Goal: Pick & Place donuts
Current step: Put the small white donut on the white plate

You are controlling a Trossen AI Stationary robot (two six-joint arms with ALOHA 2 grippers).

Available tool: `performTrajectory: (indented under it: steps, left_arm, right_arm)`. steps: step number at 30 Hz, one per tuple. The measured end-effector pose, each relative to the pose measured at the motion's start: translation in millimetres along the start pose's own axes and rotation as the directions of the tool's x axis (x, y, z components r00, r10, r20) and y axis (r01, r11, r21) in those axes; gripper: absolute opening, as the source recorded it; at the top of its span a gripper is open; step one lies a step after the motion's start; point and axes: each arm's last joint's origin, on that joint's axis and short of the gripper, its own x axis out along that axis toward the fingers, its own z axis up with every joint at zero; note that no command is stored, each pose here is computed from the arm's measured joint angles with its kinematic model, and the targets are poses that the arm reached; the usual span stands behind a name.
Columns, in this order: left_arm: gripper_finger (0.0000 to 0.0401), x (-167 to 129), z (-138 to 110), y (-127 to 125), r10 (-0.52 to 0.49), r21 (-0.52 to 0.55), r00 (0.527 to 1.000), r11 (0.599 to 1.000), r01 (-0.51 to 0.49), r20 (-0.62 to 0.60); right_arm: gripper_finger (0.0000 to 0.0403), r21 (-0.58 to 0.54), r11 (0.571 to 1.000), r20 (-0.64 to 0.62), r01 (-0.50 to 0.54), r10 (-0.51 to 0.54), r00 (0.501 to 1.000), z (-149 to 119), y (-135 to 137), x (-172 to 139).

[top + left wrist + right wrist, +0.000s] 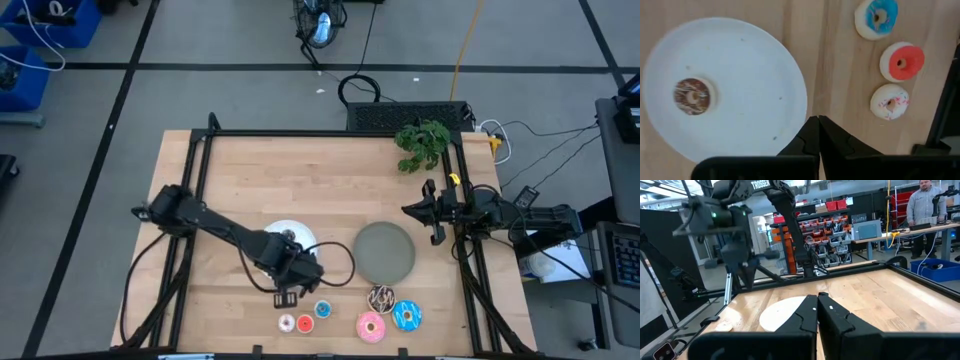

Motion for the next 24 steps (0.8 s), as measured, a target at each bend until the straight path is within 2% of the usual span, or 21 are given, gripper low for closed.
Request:
performTrajectory:
  steps: [5, 12, 18, 24]
  left_arm:
    - [0.0004, 12, 8, -17, -0.005, 0.094, 1.0, 0.996, 0.006, -0.014]
    - [0.0004, 11, 24, -44, -0.005, 0.154, 1.0, 0.988, 0.008, -0.016]
    - [0.0005, 3, 21, -55, 0.035, 0.185, 0.999, 0.982, -0.03, -0.024]
    - [0.0003, 3, 14, -68, 0.056, 0.272, 0.998, 0.961, -0.056, 0.01]
  right_arm:
    - [0.0, 0.0, 1.0, -0.001, 0.0, 0.0, 1.0, 0, 0, 0]
    - [0.0, 0.0, 1.0, -0.001, 0.0, 0.0, 1.0, 0, 0, 0]
    - [0.0, 0.008, 1.0, -0.001, -0.001, 0.001, 1.0, 0, 0, 0]
    - [0.0, 0.008, 1.0, -0.001, -0.002, 0.002, 1.0, 0, 0, 0]
